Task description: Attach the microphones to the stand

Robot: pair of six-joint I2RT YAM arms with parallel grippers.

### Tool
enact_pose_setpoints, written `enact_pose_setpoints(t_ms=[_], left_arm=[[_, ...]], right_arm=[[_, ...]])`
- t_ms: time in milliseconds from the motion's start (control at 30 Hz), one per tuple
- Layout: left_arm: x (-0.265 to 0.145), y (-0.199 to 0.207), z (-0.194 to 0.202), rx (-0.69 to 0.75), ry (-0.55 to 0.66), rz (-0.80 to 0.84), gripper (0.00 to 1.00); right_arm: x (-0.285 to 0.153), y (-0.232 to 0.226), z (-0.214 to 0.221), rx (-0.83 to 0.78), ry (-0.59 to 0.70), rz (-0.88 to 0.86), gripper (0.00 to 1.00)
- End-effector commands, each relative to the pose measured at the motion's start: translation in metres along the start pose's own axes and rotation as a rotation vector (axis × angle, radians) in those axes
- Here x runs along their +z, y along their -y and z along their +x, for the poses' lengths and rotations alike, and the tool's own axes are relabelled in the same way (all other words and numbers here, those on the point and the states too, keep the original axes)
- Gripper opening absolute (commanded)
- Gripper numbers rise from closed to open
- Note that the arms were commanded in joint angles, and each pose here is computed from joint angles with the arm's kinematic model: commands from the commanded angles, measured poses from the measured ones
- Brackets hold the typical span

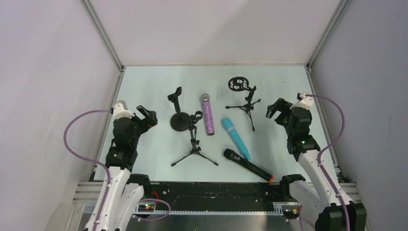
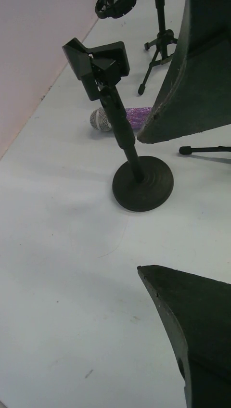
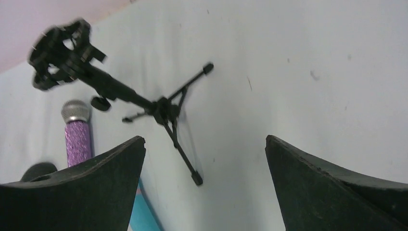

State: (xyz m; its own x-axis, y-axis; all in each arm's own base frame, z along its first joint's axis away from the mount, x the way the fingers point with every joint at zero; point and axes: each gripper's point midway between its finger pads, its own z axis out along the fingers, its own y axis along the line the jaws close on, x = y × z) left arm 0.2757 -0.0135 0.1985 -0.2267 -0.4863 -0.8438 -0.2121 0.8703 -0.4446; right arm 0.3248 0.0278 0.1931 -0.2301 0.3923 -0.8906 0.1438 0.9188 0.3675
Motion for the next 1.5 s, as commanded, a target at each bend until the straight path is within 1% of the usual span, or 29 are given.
enact_pose_setpoints(t_ms=[0, 100, 167, 233, 300, 500, 767, 900, 1067, 1200, 1333, 1467], left_arm=[[-0.005, 0.001, 0.003, -0.051, -0.017, 0.0, 1.0], [-0.005, -0.003, 0.007, -0.074, -0.023, -0.017, 1.0], [-0.006, 0.001, 0.011, -0.082, -0.05, 0.004, 1.0], [-0.005, 0.007, 0.017, -0.089, -0.082, 0.029, 1.0], [-0.005, 0.014, 0.022, -0.065, -0.128, 0.069, 1.0], [-0.009, 0.03, 0.021, 0.012, -0.182, 0.148, 1.0], [-0.019, 0.03, 0.02, 0.063, -0.213, 0.149, 1.0], [-0.022, 0.023, 0.024, 0.14, -0.238, 0.14, 1.0], [-0.021, 0.011, 0.032, 0.222, -0.305, 0.098, 1.0], [-0.018, 0.015, 0.04, 0.24, -0.366, 0.12, 1.0], [-0.015, 0.012, 0.051, 0.221, -0.419, 0.11, 1.0], [-0.013, 0.01, 0.056, 0.209, -0.437, 0.098, 1.0]], right_arm=[[-0.018, -0.001, 0.007, 0.076, -0.098, 0.012, 1.0], [-0.025, 0.001, 0.014, 0.125, -0.14, 0.011, 1.0], [-0.029, -0.008, 0.021, 0.151, -0.19, -0.053, 1.0], [-0.031, -0.01, 0.025, 0.158, -0.223, -0.079, 1.0], [-0.032, -0.011, 0.031, 0.145, -0.254, -0.098, 1.0], [-0.033, -0.013, 0.045, 0.098, -0.323, -0.129, 1.0], [-0.038, -0.028, 0.065, 0.009, -0.394, -0.2, 1.0], [-0.044, -0.038, 0.081, -0.063, -0.465, -0.227, 1.0], [-0.056, -0.058, 0.102, -0.166, -0.527, -0.275, 1.0], [-0.065, -0.07, 0.117, -0.214, -0.567, -0.299, 1.0], [-0.07, -0.08, 0.13, -0.255, -0.596, -0.319, 1.0], [-0.072, -0.089, 0.139, -0.277, -0.617, -0.343, 1.0]])
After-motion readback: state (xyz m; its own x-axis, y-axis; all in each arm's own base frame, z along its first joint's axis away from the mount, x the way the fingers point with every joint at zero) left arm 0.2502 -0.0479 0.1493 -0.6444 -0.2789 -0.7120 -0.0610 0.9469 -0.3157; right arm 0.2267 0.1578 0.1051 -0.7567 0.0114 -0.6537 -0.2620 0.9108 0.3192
